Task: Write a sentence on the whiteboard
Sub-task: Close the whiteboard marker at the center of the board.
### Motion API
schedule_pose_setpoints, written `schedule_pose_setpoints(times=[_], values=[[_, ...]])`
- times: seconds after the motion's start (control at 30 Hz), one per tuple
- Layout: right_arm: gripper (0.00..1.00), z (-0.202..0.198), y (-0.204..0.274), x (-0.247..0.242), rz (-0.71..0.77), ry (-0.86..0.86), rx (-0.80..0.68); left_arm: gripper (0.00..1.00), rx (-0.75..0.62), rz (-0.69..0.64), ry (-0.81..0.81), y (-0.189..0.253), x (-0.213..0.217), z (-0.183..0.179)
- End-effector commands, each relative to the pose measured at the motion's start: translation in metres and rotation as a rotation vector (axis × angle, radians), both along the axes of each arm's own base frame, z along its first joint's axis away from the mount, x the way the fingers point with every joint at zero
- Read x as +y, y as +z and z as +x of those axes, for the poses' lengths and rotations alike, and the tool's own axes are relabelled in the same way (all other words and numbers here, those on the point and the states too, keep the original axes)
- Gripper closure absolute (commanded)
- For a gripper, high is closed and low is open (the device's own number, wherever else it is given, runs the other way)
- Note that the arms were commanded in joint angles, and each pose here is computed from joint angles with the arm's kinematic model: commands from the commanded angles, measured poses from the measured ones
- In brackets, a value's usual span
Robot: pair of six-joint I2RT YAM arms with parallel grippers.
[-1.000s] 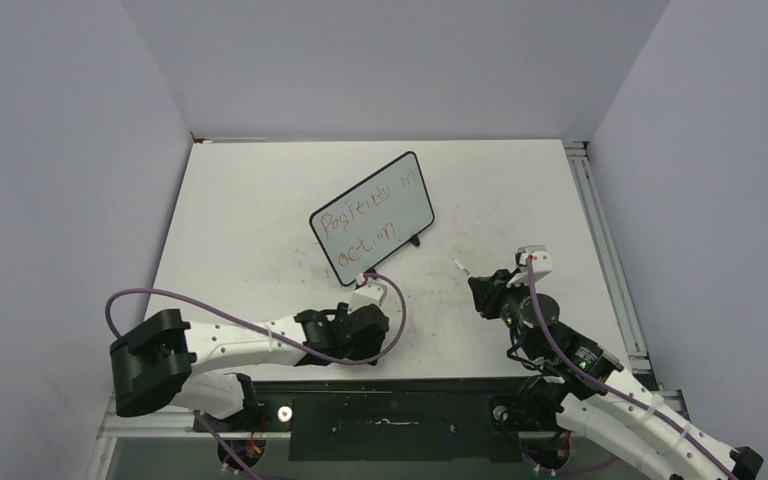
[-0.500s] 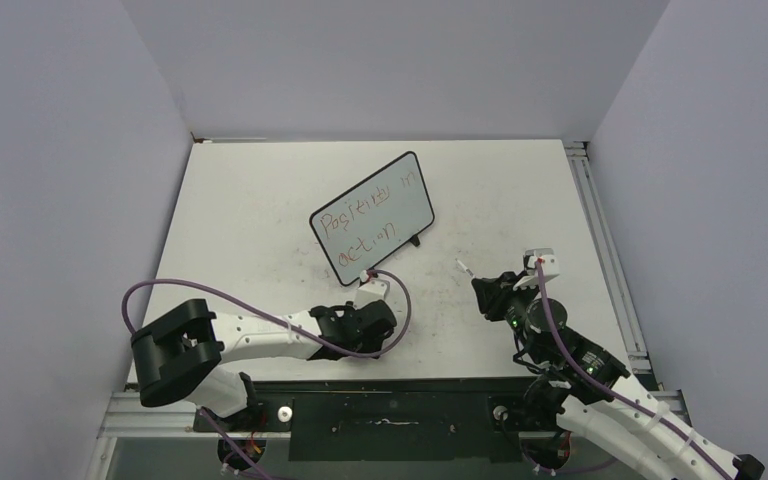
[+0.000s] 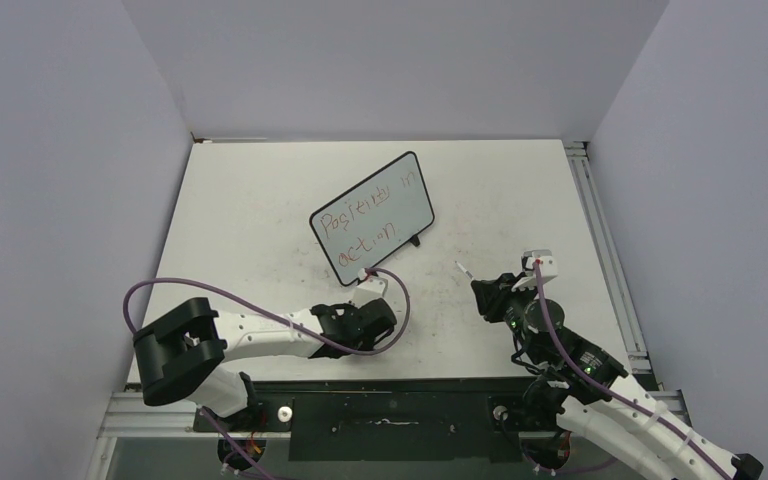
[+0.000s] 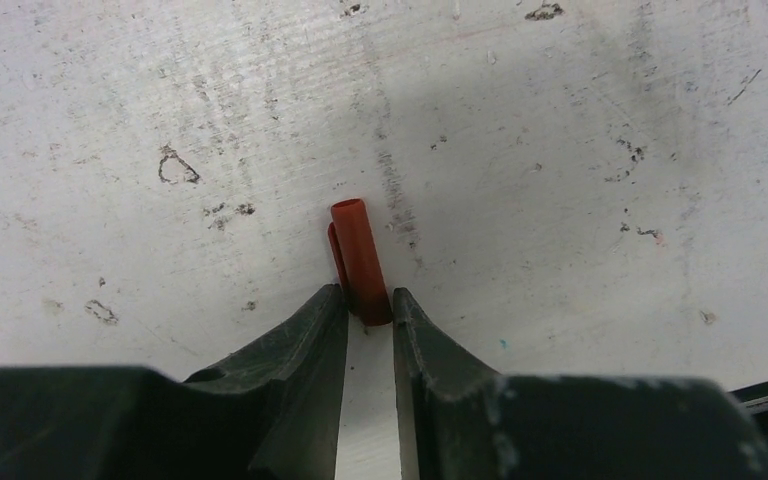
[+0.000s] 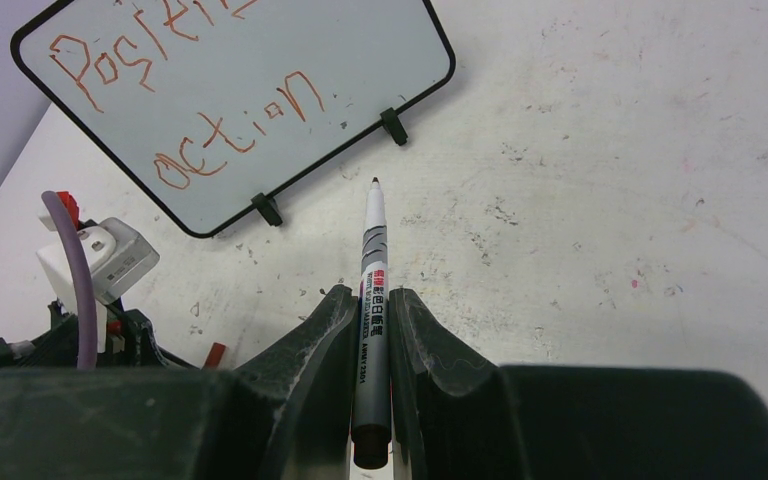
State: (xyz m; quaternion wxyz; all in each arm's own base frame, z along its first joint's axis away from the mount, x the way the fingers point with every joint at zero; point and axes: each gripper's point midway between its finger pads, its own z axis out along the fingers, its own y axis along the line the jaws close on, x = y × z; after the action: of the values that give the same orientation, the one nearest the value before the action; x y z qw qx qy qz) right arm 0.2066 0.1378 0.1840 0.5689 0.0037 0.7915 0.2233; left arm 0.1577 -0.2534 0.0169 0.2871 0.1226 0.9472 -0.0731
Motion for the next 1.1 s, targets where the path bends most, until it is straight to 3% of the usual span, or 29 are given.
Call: schedule_pose_setpoints(times=[0.0,0.27,0.53,0.63,0.8,1.07], values=[[0.95,0.001,0.006,0.001,0.020,-0.005,-0.016,0.81,-0.015,0.007,0.020,0.004,-0.003,0.008],[0.95,-0.002,0.013,0.009,0.037,0.038,-0.018,1.00,-0.082,-0.023,0.005,0.020,-0.004,0.016],[0.95,-0.010,0.054,0.039,0.134,0.173,-0.014,1.00,-0.138,-0.067,-0.081,0.073,0.004,0.035],[0.95,-0.010,0.060,0.054,0.108,0.239,0.010,1.00,-0.149,-0.158,-0.206,0.106,-0.001,0.037],[0.95,-0.014,0.061,0.082,0.092,0.401,0.064,1.00,-0.217,-0.199,-0.413,0.153,0.014,0.030],[0.95,-0.025,0.093,0.095,0.198,0.638,0.059,1.00,-0.290,-0.376,-0.710,0.172,0.020,-0.015]])
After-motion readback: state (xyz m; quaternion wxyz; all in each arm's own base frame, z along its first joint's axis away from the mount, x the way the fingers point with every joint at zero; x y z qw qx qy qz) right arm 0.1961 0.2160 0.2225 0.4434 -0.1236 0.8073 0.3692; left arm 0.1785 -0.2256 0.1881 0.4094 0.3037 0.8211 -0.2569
